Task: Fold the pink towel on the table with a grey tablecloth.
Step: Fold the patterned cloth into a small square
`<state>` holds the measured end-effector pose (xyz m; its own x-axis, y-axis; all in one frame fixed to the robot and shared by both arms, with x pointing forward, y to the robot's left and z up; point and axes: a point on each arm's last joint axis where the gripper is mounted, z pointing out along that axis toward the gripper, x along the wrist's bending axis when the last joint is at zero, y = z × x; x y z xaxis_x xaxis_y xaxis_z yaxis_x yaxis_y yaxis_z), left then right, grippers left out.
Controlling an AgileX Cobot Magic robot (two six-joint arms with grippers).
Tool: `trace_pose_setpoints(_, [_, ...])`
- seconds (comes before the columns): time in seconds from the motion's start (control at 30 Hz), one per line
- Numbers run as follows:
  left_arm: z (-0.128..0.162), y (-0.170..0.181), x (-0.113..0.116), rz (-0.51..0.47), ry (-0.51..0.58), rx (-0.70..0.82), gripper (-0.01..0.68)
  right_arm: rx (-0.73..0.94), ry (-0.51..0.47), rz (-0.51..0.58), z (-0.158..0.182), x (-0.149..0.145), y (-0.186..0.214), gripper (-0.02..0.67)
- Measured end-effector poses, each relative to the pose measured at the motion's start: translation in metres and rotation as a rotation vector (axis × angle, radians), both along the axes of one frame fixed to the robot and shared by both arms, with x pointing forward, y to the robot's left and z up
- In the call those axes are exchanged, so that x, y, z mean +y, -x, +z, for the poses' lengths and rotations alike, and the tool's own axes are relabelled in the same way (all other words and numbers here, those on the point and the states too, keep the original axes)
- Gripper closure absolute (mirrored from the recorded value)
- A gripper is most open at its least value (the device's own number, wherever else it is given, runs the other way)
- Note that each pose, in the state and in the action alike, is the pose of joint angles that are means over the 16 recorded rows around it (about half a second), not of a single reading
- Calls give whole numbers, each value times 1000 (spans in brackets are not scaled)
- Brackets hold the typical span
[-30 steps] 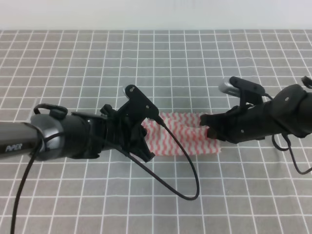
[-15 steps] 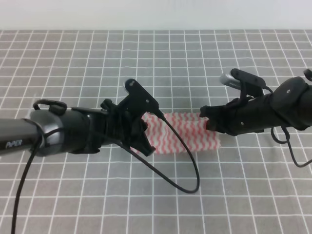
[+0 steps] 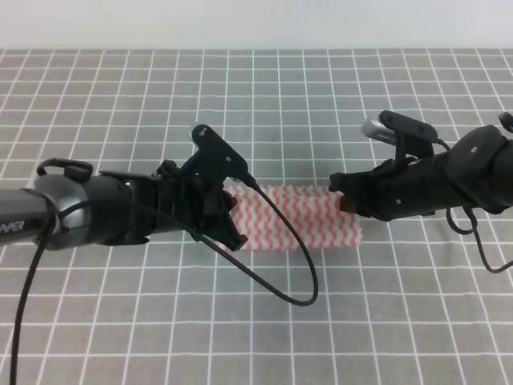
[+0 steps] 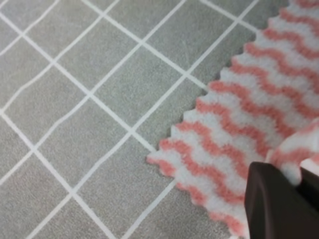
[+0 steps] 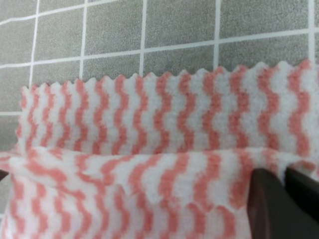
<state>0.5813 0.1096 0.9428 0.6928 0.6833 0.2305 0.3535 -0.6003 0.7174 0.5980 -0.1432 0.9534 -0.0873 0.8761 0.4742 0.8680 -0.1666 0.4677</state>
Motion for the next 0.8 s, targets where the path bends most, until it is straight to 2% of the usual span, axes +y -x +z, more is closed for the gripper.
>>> trace_pose_setpoints(0.47, [-3,-1,0,9,-2,8,663,-3,4,4,0,0,0,664])
trace_pose_setpoints(0.8, [6,-1,3,29,-7,-17,564,-6,8,15,0,0,0,664])
